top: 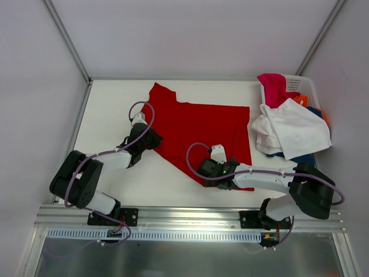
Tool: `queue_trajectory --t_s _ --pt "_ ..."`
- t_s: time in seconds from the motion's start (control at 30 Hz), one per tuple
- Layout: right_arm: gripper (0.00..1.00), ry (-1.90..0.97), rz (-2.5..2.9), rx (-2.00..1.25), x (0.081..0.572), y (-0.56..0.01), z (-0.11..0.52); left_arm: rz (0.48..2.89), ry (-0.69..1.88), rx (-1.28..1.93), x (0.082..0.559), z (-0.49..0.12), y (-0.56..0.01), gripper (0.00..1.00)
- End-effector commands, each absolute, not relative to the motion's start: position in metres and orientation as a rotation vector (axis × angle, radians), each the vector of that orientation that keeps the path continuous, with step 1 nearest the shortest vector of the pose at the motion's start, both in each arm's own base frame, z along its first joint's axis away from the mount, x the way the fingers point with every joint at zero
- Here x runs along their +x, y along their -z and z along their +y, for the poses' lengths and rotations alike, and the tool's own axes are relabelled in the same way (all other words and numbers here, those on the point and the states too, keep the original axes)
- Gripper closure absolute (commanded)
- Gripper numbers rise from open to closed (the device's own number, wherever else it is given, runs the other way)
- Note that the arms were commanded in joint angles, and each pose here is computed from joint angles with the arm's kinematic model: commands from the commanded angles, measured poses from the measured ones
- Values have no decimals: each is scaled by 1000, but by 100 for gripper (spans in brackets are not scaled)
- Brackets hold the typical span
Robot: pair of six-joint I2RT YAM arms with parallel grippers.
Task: Fold and stack the t-shirts
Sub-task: Flatten the tshirt out
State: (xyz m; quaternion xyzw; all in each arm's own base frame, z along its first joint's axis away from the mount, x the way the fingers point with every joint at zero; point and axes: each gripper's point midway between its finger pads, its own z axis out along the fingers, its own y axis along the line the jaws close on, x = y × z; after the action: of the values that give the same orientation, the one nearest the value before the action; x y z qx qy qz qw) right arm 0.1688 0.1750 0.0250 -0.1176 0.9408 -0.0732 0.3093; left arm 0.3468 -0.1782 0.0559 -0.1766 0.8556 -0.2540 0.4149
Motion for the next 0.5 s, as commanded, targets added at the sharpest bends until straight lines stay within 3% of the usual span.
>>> queue_trajectory --t_s 0.0,0.23,0.47 --pt "3 211 2474 -327 172 -29 178 2042 598 -425 354 -170 -114 100" --pt "3 183 2459 -341 174 -35 188 2010 539 -413 310 -146 -165 100" --pt "3 159 2440 -343 173 -42 192 2053 526 -471 264 -128 -165 100"
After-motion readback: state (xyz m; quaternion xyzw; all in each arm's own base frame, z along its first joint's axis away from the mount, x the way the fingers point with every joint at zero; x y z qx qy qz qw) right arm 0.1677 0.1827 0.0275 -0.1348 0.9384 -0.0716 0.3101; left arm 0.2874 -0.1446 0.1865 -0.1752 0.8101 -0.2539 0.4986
